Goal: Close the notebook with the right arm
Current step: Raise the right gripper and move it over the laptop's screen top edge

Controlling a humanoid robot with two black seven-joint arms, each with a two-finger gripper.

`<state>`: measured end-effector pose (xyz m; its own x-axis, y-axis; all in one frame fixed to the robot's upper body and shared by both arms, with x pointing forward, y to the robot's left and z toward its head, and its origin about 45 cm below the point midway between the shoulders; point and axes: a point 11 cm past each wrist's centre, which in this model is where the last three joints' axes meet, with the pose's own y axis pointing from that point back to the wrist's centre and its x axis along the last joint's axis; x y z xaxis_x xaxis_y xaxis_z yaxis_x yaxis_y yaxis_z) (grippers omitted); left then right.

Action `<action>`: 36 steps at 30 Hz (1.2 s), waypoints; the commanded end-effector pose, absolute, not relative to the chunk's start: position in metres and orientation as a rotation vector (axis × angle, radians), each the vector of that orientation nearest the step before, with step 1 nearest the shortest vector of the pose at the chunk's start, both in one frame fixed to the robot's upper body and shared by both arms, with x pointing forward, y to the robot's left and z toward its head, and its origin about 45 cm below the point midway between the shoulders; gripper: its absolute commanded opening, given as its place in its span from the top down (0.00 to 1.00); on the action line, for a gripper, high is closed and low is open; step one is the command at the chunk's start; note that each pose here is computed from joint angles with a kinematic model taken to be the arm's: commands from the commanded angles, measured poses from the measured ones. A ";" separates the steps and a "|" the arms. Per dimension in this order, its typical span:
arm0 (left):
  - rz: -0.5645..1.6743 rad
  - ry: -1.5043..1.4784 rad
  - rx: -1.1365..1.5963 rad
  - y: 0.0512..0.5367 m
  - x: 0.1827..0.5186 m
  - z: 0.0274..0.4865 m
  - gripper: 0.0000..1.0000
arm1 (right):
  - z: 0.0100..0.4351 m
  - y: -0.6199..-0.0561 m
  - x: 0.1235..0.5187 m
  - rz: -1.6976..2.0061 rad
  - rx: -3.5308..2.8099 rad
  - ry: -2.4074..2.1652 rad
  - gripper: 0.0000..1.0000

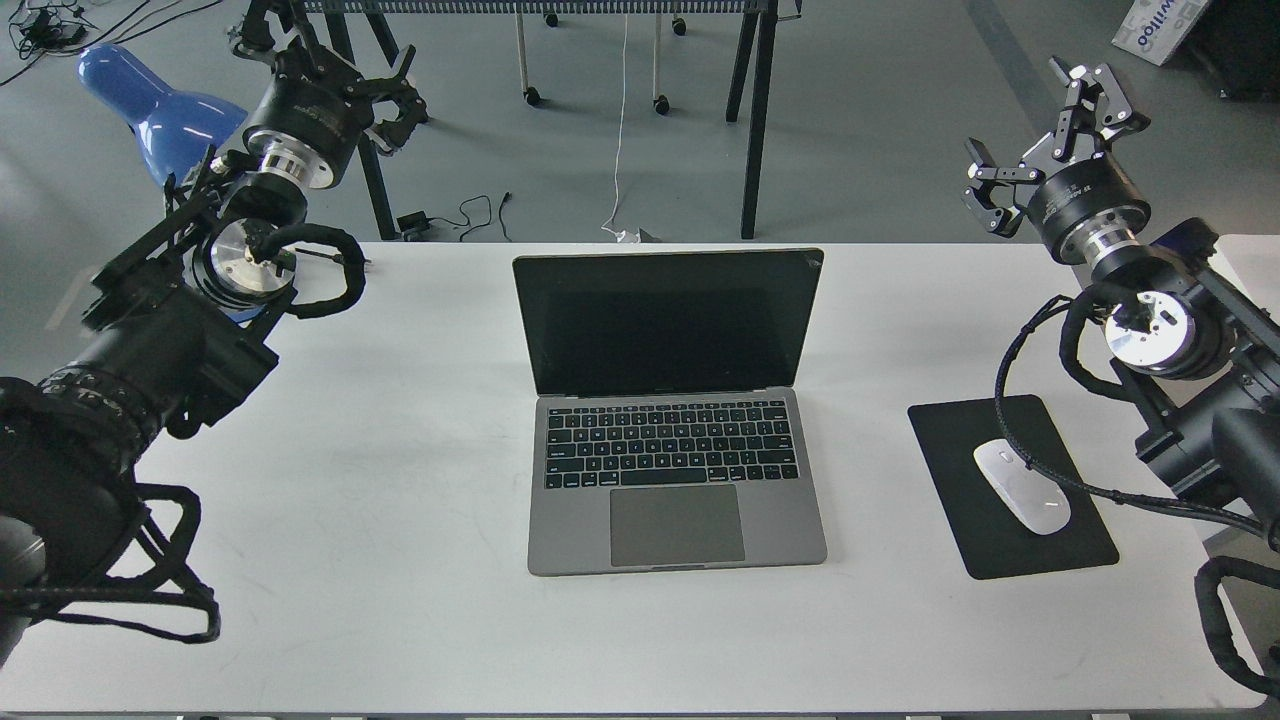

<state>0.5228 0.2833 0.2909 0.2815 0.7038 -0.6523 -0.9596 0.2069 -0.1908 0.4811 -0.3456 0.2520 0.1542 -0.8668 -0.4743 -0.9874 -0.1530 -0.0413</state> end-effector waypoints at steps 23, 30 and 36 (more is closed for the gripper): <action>1.237 0.475 -0.669 0.288 0.522 0.290 0.00 | 0.244 -0.240 0.493 0.518 -2.380 1.614 0.00; 1.239 0.476 -0.667 0.289 0.522 0.290 0.00 | 0.221 -0.187 0.482 0.573 -2.508 1.527 0.00; 1.241 0.474 -0.668 0.290 0.522 0.290 0.00 | 0.214 -0.177 0.476 0.576 -2.564 1.503 0.00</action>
<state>0.5216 0.2903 0.2900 0.2692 0.7007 -0.6607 -0.9627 0.1774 -0.2041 0.4792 -0.1820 0.2166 0.4203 -0.8204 -0.3877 -0.8707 -0.4849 0.0821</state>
